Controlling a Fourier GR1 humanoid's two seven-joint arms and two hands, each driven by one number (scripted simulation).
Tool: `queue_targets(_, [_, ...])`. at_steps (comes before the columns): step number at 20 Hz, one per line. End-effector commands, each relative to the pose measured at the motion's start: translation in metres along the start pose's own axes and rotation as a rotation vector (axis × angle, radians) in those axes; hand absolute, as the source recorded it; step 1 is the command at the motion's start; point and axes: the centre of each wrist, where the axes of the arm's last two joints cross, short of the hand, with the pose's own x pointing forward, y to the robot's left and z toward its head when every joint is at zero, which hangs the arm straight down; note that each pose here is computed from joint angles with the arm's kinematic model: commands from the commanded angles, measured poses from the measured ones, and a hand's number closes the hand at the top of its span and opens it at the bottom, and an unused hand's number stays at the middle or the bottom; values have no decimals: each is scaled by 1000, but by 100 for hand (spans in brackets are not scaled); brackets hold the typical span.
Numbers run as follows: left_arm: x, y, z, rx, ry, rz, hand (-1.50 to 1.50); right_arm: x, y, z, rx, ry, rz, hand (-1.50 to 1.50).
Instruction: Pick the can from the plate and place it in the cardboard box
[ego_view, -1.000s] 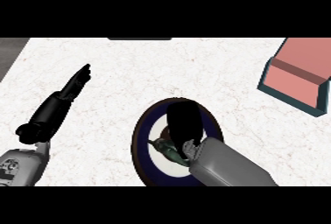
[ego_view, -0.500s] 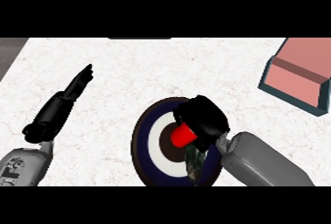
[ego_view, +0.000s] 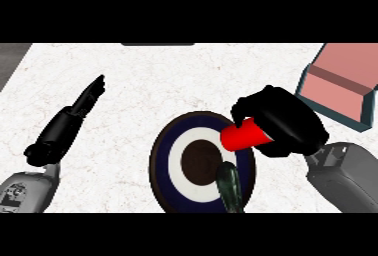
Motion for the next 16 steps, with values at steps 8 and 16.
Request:
queue_targets(8, [10, 17, -12, -8, 6, 6, 0, -61, -96, 22, -386, 412, -190, 150])
queue_targets(16, [5, -13, -5, -24, -29, 7, 0, -142, -129, 23, -447, 606, -192, 150])
